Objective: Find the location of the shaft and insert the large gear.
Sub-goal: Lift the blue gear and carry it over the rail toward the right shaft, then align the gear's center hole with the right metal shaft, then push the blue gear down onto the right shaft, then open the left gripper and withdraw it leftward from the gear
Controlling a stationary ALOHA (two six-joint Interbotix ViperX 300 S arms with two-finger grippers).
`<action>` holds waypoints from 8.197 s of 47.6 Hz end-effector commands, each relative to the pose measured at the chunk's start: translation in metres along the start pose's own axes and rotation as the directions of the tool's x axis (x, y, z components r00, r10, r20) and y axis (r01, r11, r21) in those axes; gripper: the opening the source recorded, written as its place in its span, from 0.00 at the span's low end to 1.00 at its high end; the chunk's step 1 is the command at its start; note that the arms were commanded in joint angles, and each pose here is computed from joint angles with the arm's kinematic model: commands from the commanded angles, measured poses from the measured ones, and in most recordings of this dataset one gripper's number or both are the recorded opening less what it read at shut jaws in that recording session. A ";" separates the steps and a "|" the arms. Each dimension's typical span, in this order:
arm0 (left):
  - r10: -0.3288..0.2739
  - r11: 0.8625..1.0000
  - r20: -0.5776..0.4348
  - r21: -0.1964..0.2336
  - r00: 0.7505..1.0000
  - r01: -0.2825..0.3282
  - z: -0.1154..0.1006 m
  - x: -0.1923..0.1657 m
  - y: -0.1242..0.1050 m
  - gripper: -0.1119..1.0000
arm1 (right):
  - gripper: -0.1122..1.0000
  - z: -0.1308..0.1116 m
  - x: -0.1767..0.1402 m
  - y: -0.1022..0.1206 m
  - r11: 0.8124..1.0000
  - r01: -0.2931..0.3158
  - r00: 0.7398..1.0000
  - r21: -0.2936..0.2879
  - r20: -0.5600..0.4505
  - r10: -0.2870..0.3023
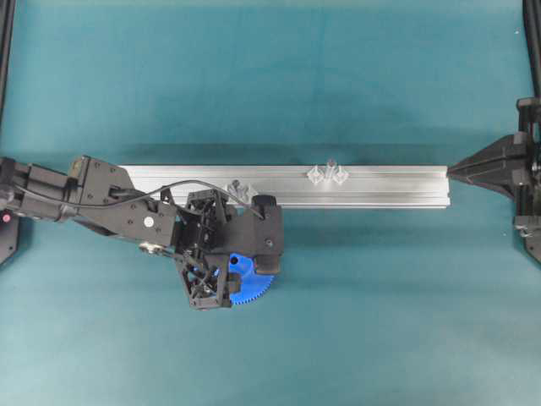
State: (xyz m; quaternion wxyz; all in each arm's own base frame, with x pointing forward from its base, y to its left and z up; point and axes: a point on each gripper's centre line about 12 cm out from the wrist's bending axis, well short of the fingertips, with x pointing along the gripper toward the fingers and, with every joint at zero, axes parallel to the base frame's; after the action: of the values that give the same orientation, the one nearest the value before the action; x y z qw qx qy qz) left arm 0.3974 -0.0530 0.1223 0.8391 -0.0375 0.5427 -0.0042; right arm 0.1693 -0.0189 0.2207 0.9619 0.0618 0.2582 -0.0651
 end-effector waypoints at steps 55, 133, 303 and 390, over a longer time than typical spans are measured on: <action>0.038 0.970 0.403 0.203 0.914 -0.130 0.127 -0.084 0.047 0.75 | 0.13 0.004 -0.011 0.000 1.000 -0.003 0.998 0.007 0.066 0.003; 0.140 0.929 0.394 0.265 0.909 -0.258 0.153 -0.045 0.121 0.75 | 0.13 0.002 -0.020 0.000 1.000 -0.003 0.998 0.006 0.061 0.002; 0.135 0.970 0.084 0.193 0.987 -0.149 0.158 -0.049 0.123 0.83 | 0.13 0.000 -0.019 0.000 1.000 -0.002 0.998 0.004 0.058 0.002; 0.111 0.982 0.200 0.129 0.973 -0.139 0.185 -0.084 0.095 0.85 | 0.13 -0.003 -0.020 -0.001 1.000 -0.002 0.998 0.006 0.058 0.002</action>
State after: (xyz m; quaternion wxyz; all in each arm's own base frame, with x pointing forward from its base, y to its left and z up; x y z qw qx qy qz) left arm 0.5329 0.0593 0.2285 0.8664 0.0533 0.4964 0.0099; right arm 0.1494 -0.0166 0.2244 0.9684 0.0591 0.2339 -0.0640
